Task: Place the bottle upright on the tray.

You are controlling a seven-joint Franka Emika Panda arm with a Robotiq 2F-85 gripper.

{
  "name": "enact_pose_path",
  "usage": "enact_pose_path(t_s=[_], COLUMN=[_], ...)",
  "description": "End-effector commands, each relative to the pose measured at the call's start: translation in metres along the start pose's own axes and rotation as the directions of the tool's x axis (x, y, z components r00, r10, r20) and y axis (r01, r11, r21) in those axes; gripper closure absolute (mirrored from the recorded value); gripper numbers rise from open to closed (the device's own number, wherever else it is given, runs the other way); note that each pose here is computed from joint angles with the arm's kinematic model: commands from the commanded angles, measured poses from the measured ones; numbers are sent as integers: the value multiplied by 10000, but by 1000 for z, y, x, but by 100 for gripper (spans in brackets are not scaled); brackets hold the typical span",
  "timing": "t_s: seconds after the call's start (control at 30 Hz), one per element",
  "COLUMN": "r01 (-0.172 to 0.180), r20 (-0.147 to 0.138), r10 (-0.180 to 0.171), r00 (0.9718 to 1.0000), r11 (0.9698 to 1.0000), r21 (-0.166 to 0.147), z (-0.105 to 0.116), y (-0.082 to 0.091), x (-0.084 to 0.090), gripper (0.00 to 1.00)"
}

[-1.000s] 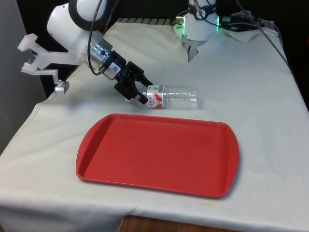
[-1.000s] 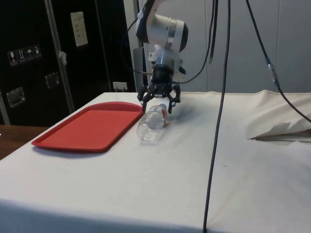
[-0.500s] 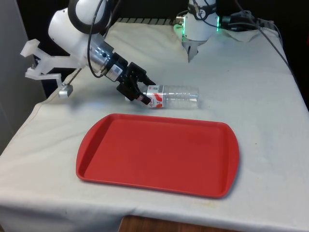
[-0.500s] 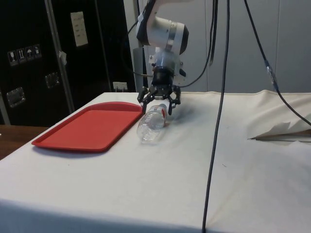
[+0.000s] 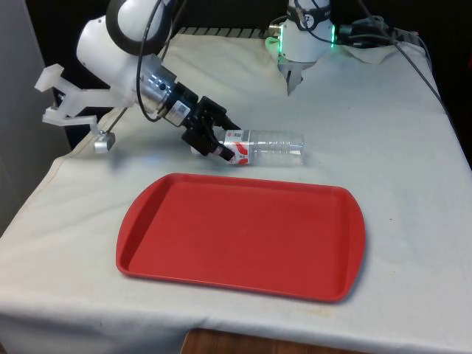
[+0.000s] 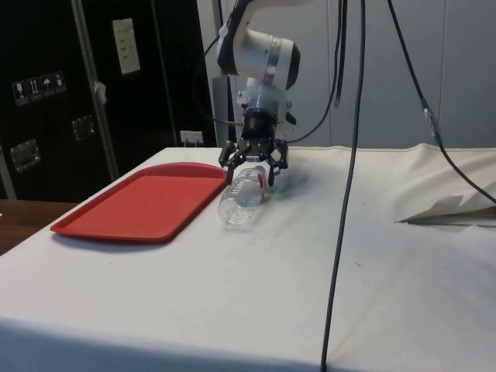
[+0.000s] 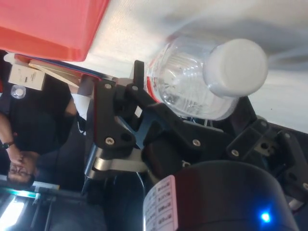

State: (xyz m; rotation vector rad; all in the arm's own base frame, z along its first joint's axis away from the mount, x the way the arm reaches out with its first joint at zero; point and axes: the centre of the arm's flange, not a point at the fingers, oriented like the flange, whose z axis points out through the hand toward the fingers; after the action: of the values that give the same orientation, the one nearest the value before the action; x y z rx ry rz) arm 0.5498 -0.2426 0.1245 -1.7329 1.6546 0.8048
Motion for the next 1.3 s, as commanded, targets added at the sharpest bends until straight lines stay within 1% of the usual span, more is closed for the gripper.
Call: enact_pose_path(t_s=[0.0, 0.03, 0.07, 0.1, 0.3, 0.33, 0.37, 0.4, 0.57, 0.67, 0.7, 0.87, 1.23, 1.27], r01=[-46, -70, -36, -89, -151, -172, -126, -185, -181, -195, -180, -191, -198, -198], r20=[-37, -63, -8, -107, -186, -186, -119, -173, -134, -121, -100, -104, -107, -107], r10=[46, 70, 36, 88, 149, 170, 124, 183, 179, 193, 178, 190, 196, 196], r00=[10000, 10000, 10000, 9999, 9997, 9997, 9999, 9997, 9997, 9997, 9998, 9998, 9998, 9998], r11=[10000, 10000, 10000, 10000, 9998, 9998, 9998, 9997, 9997, 9997, 9996, 9997, 9996, 9996], r21=[-3, -24, -41, -44, -106, -120, -173, -133, -141, -157, -202, -174, -189, -189], z=[2, 3, 2, 4, 10, 11, 11, 12, 13, 12, 13, 11, 11, 11], y=[-2, -2, -1, -4, -7, -7, -7, -7, -7, -4, -5, -2, -2, -2], x=[-1, -1, -1, -3, -6, -6, -7, -6, -7, -6, -6, -5, -5, -5], gripper=[0, 0, 0, 0, 0, 0, 0, 0, 0, 0, 0, 0, 0, 1])
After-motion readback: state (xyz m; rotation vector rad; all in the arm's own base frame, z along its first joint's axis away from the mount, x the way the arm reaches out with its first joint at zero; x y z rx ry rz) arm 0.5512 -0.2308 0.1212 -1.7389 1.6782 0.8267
